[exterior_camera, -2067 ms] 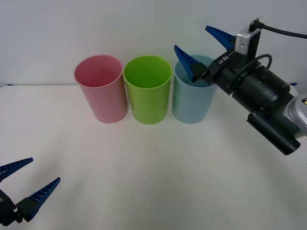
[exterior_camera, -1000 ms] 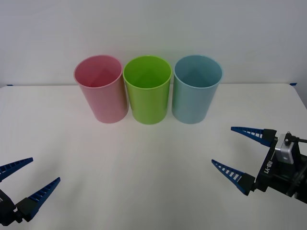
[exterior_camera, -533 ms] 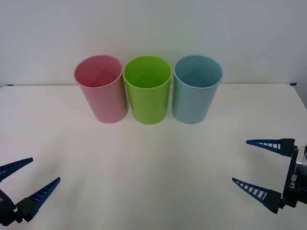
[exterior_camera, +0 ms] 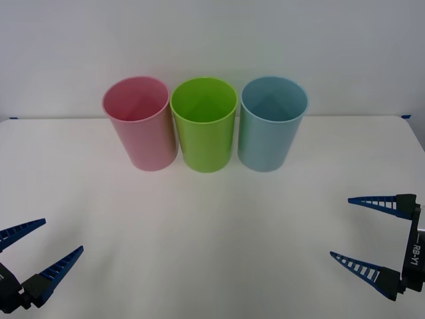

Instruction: Put cans in the blue bin and PET bottles in the pink bin and trash in the green bin.

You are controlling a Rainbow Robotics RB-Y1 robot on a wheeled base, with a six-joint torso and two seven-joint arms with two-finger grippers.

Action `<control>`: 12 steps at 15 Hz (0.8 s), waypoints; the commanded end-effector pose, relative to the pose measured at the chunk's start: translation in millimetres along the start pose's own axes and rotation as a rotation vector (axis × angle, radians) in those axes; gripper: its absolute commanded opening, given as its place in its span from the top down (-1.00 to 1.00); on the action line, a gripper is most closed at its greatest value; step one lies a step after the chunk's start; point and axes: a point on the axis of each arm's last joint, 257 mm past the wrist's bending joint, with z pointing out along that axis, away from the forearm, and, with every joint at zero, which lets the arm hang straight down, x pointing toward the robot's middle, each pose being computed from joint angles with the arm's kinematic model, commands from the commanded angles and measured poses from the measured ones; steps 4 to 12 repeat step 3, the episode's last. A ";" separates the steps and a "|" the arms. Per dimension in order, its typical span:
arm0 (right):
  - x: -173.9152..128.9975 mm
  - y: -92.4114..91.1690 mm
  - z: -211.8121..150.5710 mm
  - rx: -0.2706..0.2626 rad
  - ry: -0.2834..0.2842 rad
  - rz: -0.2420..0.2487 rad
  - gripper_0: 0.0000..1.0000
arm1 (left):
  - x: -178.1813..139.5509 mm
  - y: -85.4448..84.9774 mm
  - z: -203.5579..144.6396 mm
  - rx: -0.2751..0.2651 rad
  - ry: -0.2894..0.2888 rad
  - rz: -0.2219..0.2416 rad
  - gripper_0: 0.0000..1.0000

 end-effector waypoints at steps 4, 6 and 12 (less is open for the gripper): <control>0.1 0.0 0.0 0.000 0.000 0.000 -1.00 | 0.0 0.0 0.0 0.000 0.000 0.000 -1.00; 0.1 0.0 0.0 0.000 0.000 0.000 -1.00 | 0.0 0.0 0.0 0.000 0.000 0.000 -1.00; 0.1 0.0 0.0 0.000 0.000 0.000 -1.00 | 0.0 0.0 0.0 0.000 0.000 0.000 -1.00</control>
